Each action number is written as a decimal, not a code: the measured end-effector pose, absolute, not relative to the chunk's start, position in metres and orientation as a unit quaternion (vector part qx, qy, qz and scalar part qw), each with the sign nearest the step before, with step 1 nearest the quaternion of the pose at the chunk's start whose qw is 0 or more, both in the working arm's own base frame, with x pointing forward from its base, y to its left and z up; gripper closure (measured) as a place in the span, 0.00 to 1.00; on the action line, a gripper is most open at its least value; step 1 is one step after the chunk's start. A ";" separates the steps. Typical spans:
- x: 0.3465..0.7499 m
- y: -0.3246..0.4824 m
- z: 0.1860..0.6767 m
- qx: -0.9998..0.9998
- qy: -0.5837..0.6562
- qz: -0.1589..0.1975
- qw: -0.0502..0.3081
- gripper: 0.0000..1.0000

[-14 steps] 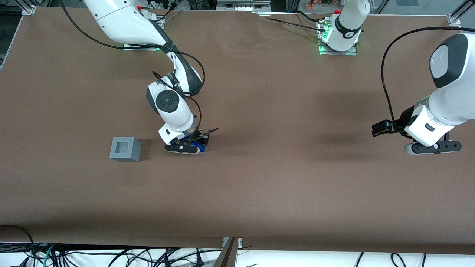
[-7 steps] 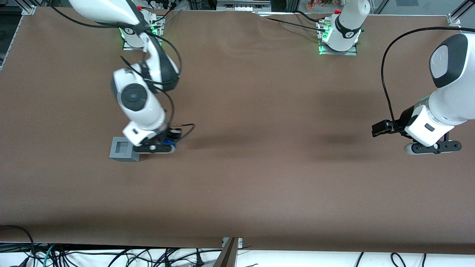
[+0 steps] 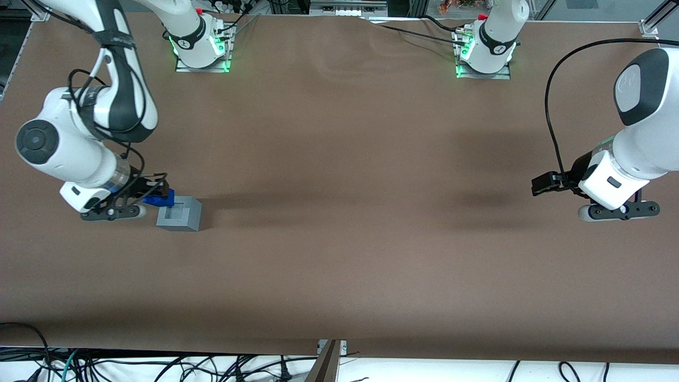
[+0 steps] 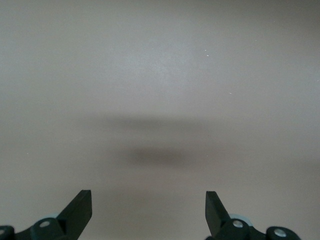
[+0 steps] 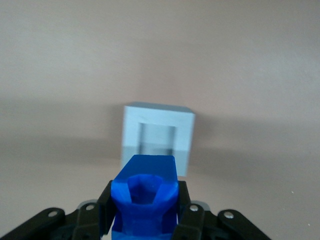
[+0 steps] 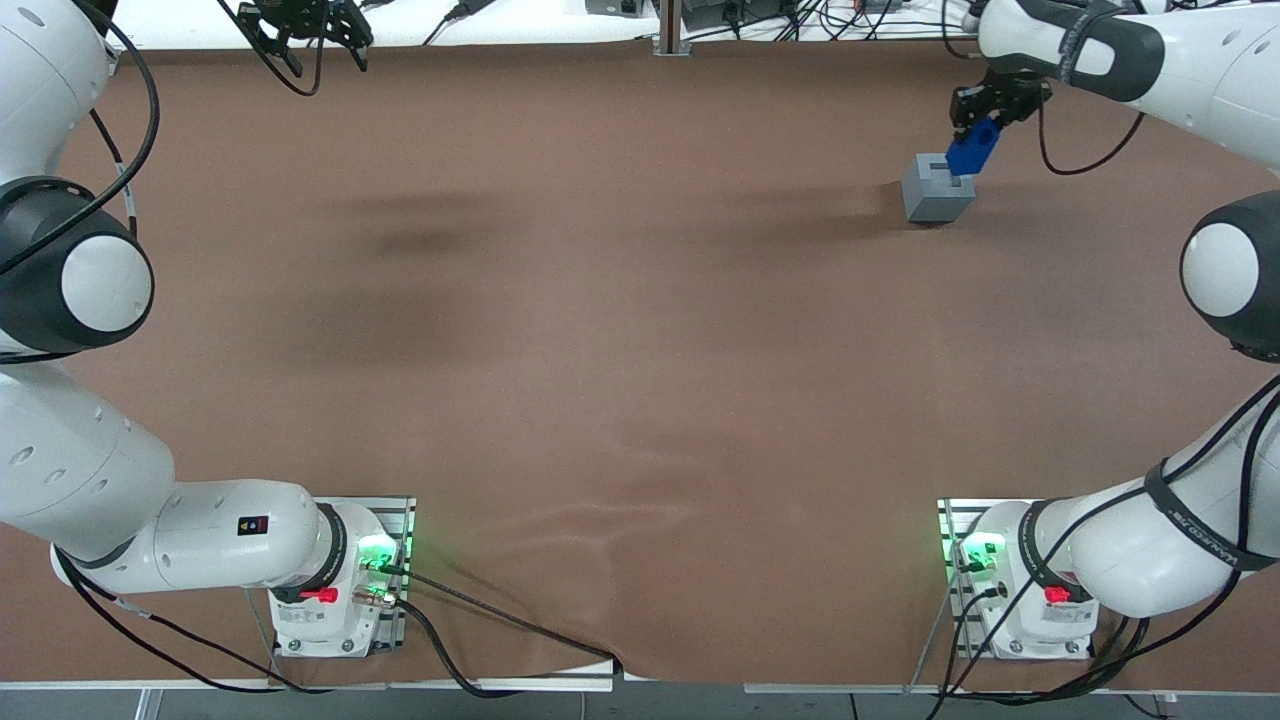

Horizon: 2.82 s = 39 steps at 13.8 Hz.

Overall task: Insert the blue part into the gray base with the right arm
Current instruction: 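Carry the blue block with the right gripper over the gray base, then lower the blue block into the gray base's hole, then open the right gripper and release the blue block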

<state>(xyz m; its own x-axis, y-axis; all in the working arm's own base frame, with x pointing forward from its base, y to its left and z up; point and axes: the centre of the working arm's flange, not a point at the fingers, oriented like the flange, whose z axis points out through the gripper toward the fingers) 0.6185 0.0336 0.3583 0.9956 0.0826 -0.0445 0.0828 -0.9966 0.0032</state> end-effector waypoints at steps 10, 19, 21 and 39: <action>0.619 0.032 0.316 1.000 0.028 0.010 0.001 0.49; 0.622 0.040 0.308 1.000 0.019 0.016 -0.012 0.49; 0.622 0.040 0.308 1.000 0.019 0.016 -0.013 0.49; 0.638 0.050 0.313 0.999 0.013 0.030 -0.023 0.10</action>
